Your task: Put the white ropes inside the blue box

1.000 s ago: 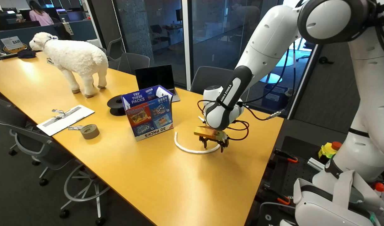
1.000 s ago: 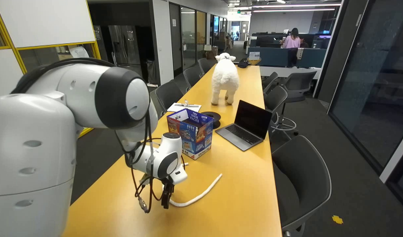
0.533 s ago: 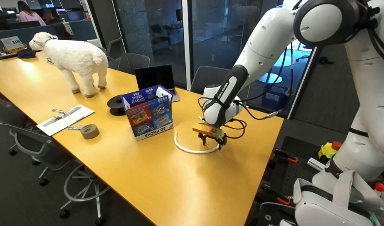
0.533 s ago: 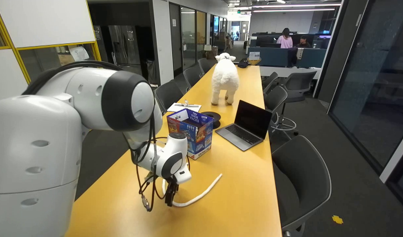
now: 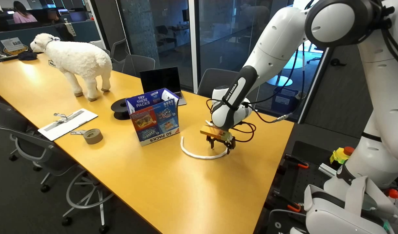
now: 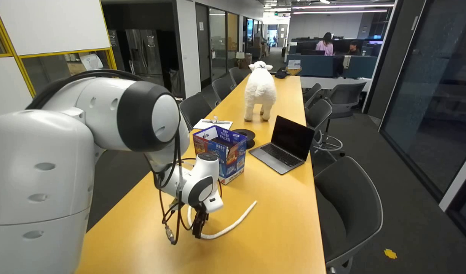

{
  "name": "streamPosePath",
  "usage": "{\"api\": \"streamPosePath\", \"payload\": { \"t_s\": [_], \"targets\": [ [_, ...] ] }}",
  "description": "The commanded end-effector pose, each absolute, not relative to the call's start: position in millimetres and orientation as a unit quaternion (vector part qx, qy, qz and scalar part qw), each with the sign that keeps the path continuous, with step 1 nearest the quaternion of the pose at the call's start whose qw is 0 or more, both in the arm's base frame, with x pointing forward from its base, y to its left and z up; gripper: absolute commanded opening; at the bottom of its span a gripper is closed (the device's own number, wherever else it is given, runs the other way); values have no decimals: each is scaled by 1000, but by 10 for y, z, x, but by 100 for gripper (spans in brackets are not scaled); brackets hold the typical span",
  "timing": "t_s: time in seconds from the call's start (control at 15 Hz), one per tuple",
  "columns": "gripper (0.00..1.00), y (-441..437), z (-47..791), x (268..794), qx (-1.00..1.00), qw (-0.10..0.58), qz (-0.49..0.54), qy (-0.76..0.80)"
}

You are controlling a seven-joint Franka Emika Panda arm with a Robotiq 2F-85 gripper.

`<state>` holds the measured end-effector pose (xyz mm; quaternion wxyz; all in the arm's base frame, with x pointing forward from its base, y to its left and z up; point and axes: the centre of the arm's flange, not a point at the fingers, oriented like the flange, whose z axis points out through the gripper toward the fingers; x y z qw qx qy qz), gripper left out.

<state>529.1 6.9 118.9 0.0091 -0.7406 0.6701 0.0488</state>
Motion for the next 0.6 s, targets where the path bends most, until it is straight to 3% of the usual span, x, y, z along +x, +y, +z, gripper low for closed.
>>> {"api": "streamPosePath", "payload": {
  "t_s": [0.0, 0.53],
  "targets": [
    [100, 57, 1290, 5231, -741, 20, 40, 670],
    [100, 48, 1331, 5156, -745, 26, 33, 666]
  ]
}}
